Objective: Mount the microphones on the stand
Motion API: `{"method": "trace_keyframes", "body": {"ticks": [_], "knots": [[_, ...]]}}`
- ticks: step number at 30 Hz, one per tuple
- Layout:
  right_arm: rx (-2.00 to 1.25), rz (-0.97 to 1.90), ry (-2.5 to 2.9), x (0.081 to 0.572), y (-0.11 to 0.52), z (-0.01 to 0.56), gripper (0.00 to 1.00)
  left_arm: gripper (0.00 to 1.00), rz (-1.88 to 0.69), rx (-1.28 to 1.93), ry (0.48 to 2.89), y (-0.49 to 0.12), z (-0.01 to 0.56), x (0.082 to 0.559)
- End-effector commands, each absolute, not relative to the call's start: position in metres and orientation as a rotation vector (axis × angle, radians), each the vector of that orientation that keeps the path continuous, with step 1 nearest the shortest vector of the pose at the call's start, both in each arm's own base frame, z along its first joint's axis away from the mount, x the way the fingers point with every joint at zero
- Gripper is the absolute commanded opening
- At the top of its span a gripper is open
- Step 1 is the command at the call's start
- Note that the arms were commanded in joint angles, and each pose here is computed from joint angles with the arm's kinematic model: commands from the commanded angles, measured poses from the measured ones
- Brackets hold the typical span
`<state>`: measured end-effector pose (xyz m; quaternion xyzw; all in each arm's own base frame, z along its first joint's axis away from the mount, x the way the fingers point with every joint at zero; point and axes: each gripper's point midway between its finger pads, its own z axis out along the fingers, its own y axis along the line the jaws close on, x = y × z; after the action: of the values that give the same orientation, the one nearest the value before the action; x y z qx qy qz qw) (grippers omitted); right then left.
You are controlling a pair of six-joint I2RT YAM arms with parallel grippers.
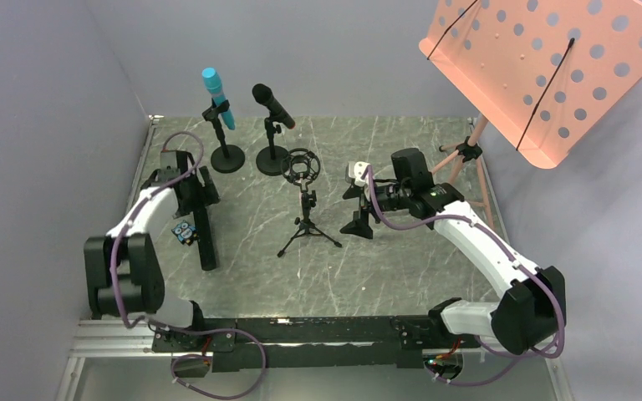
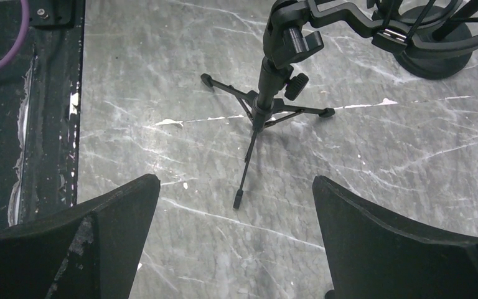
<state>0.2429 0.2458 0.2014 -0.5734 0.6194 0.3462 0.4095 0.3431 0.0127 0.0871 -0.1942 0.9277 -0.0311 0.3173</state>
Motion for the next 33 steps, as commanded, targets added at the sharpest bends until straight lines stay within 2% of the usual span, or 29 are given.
{"method": "trace_keyframes", "body": {"ticks": [1, 6, 14, 22, 25, 29, 33], "knots": [[-1.434, 0.852, 1.476, 0.243, 0.245, 0.22, 1.0, 0.87, -0.016, -0.464, 2.593, 0.026, 0.076, 0.345], [-1.43, 0.849, 1.477, 0.243, 0.245, 0.218, 1.0, 0.8, -0.028, -0.449, 2.693, 0.023, 0.053, 0.343], [-1.438, 0.868, 1.501, 0.245, 0.246, 0.211, 1.0, 0.78, -0.003, -0.428, 2.762, 0.025, 0.034, 0.335], [-1.438, 0.864, 1.523, 0.247, 0.246, 0.205, 1.0, 0.62, -0.052, -0.417, 2.812, 0.018, 0.024, 0.343], [-1.441, 0.864, 1.524, 0.247, 0.246, 0.204, 1.0, 0.6, -0.035, -0.395, 2.831, 0.018, 0.022, 0.34], [-1.448, 0.866, 1.521, 0.247, 0.246, 0.204, 1.0, 0.46, -0.03, -0.368, 2.828, 0.015, 0.024, 0.34], [-1.449, 0.864, 1.513, 0.245, 0.246, 0.206, 1.0, 0.24, -0.032, -0.351, 2.801, 0.014, 0.032, 0.342]]}}
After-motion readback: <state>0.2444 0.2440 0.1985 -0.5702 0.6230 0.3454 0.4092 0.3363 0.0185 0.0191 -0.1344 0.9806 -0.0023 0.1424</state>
